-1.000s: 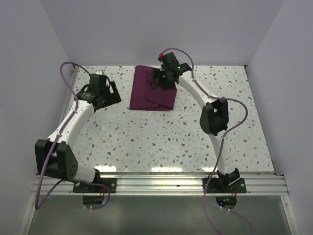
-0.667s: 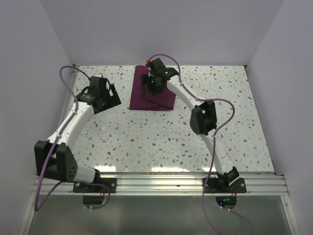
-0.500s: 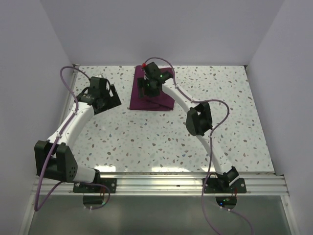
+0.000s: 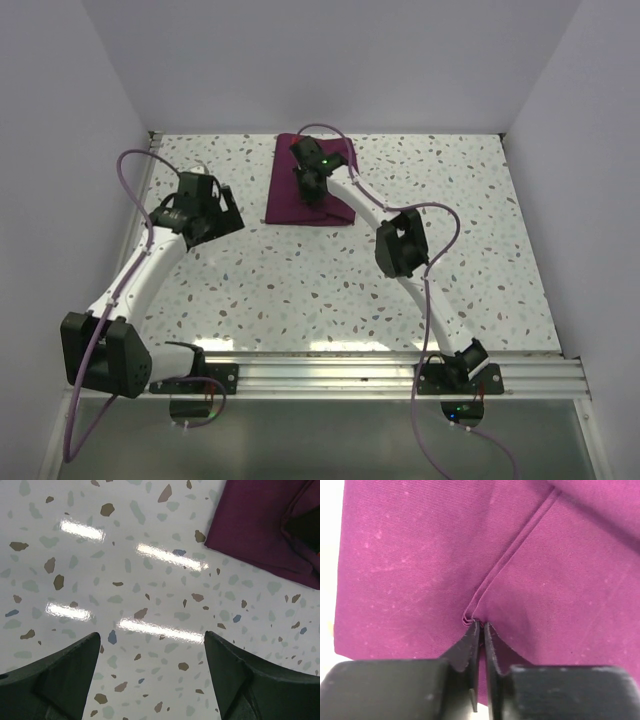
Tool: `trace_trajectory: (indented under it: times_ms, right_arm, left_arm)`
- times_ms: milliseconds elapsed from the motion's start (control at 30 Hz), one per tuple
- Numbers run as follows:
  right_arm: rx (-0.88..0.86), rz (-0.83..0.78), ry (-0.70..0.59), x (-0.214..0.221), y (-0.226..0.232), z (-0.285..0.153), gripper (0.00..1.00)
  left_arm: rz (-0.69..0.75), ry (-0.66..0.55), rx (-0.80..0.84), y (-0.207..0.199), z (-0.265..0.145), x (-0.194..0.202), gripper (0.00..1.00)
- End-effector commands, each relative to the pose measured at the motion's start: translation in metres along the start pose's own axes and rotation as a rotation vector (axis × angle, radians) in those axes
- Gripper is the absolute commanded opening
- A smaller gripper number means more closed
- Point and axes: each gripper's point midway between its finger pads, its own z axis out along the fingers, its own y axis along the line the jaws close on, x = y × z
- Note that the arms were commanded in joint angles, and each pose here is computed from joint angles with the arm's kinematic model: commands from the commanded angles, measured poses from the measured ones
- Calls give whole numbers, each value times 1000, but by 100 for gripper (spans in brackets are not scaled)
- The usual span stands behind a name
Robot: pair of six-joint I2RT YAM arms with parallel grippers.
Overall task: Open and lay out the surgical kit
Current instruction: Open the surgical kit at the center of the board.
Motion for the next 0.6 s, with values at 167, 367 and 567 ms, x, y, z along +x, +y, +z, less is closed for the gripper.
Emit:
trace_trajectory:
  times_ms: [167, 367, 567]
  right_arm:
    - [57, 17, -59, -31, -27, -44, 0]
    - [148, 156, -201, -82, -98, -122, 0]
    - [285, 265, -165, -49, -191, -154, 0]
  left_arm:
    - [-18, -44, 67, -16, -2, -11, 88]
    - [47, -86, 74, -35, 10, -38, 88]
    - [177, -113, 94, -107, 37, -66, 88]
